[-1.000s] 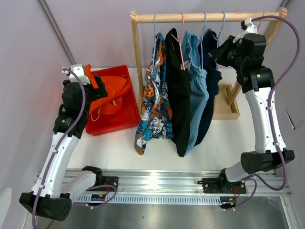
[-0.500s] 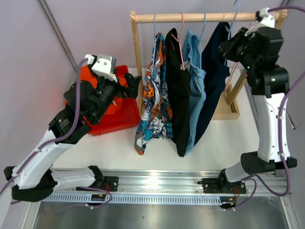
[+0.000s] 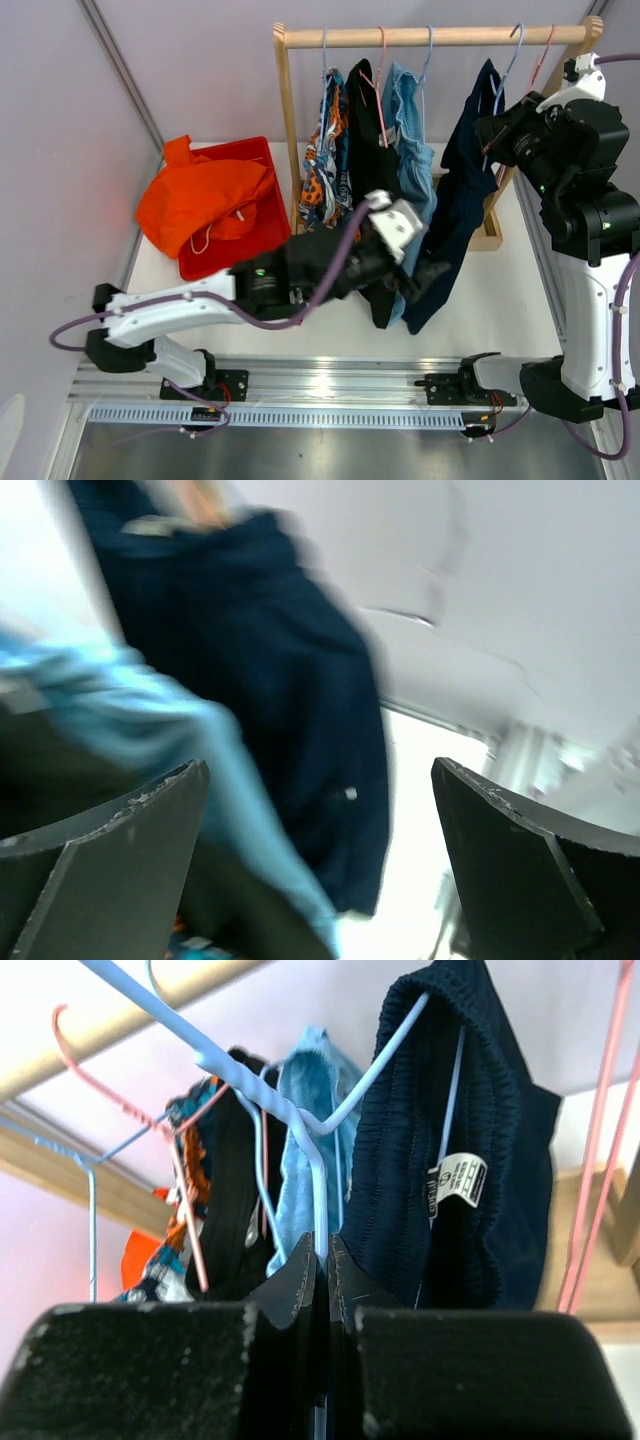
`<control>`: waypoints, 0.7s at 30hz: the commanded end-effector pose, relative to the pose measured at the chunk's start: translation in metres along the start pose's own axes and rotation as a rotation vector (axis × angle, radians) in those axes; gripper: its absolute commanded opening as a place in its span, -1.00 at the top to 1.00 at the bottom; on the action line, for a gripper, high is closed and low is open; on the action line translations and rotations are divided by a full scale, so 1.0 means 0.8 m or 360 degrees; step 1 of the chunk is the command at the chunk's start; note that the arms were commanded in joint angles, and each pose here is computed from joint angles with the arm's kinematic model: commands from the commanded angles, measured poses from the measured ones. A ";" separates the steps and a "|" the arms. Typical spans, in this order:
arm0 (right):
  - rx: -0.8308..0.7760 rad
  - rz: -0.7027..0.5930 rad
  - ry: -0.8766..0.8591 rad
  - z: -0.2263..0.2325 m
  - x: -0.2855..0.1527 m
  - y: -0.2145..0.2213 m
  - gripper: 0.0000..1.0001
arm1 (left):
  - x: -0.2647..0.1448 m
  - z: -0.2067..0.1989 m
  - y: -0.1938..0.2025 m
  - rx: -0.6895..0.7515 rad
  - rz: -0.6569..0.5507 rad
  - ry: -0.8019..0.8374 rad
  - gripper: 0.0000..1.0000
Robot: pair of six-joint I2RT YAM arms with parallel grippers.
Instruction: Remove the shorts from the hanger
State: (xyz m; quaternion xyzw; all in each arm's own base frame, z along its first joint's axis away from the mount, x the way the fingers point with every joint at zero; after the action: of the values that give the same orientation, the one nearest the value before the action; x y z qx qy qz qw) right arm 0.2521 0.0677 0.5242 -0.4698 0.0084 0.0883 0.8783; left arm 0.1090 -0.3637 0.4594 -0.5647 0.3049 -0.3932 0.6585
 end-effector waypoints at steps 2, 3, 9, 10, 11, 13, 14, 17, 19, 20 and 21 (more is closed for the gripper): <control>0.0047 -0.0135 -0.0101 0.019 -0.026 -0.021 1.00 | 0.029 -0.050 -0.013 -0.0089 -0.0172 0.0227 -0.98; 0.0040 -0.0134 -0.0097 0.018 -0.028 -0.021 1.00 | 0.034 -0.056 -0.008 -0.0094 -0.0163 0.0234 -0.98; 0.0038 -0.0140 -0.0119 0.021 -0.051 -0.027 1.00 | 0.073 -0.074 0.019 -0.0065 -0.0089 0.0170 -0.98; 0.0046 -0.0143 -0.0122 0.021 -0.054 -0.028 1.00 | 0.078 -0.075 0.023 -0.0059 -0.0082 0.0156 -0.98; 0.0047 -0.0133 -0.0120 0.021 -0.055 -0.026 1.00 | 0.087 -0.078 0.033 -0.0048 -0.0052 0.0127 -0.98; 0.0067 -0.0133 -0.0140 0.022 -0.063 -0.027 1.00 | 0.095 -0.078 0.033 -0.0046 -0.0076 0.0088 -0.77; 0.0072 -0.0114 -0.0151 0.023 -0.065 -0.024 1.00 | 0.104 -0.081 0.044 -0.0032 -0.0052 0.0080 -0.60; 0.0096 -0.0084 -0.0179 0.025 -0.068 -0.020 1.00 | 0.115 -0.083 0.047 -0.0009 -0.0067 0.0046 -0.16; 0.0100 -0.0074 -0.0188 0.026 -0.068 -0.019 1.00 | 0.123 -0.084 0.055 0.0004 -0.0049 0.0005 0.08; 0.0099 -0.0060 -0.0186 0.025 -0.069 -0.017 1.00 | 0.125 -0.084 0.058 0.0005 -0.0044 -0.0006 0.15; 0.0096 -0.0056 -0.0183 0.025 -0.068 -0.017 1.00 | 0.124 -0.082 0.057 0.0004 -0.0058 -0.0029 0.36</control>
State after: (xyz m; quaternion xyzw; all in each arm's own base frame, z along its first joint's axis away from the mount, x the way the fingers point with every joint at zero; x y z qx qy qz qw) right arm 0.2127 0.0672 0.5226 -0.4543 0.0145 0.1121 0.8837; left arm 0.1074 -0.4805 0.3742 -0.5317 0.3349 -0.3906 0.6728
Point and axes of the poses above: each gripper's point midway between its finger pads, its own x axis out along the fingers, its own z axis along the line the jaws close on, y = z × x, the point moved 6 cm from there along -x, back along the fingers, and after that the axes turned 8 degrees about x, right-handed, at the moved point
